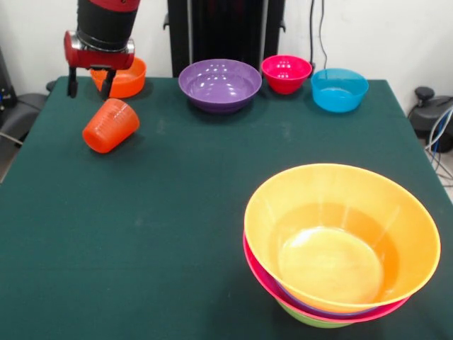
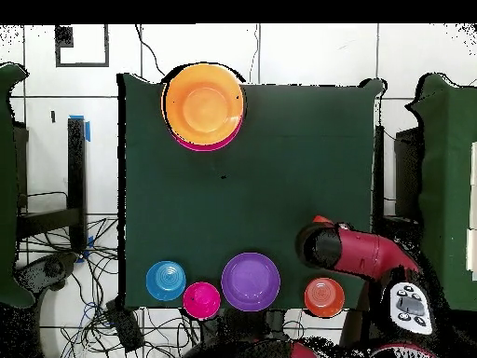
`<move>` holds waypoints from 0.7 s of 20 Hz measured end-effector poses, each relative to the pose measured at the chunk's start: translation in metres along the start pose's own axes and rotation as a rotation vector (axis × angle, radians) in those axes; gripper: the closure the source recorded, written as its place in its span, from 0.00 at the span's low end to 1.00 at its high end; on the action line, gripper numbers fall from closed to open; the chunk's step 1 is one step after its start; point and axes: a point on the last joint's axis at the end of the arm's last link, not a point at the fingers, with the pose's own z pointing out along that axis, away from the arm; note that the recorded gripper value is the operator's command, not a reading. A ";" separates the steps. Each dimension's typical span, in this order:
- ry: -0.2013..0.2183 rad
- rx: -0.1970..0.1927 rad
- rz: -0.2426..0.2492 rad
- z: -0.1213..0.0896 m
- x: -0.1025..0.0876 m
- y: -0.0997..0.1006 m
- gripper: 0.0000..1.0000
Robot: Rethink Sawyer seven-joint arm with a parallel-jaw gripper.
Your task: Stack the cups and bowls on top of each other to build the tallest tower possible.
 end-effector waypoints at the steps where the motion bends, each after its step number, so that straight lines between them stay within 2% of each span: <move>1: 0.010 -0.002 0.002 0.000 0.005 0.001 0.00; 7: 0.041 0.000 0.002 -0.001 0.020 0.006 0.00; 14: 0.072 0.026 -0.002 -0.006 0.031 0.005 0.00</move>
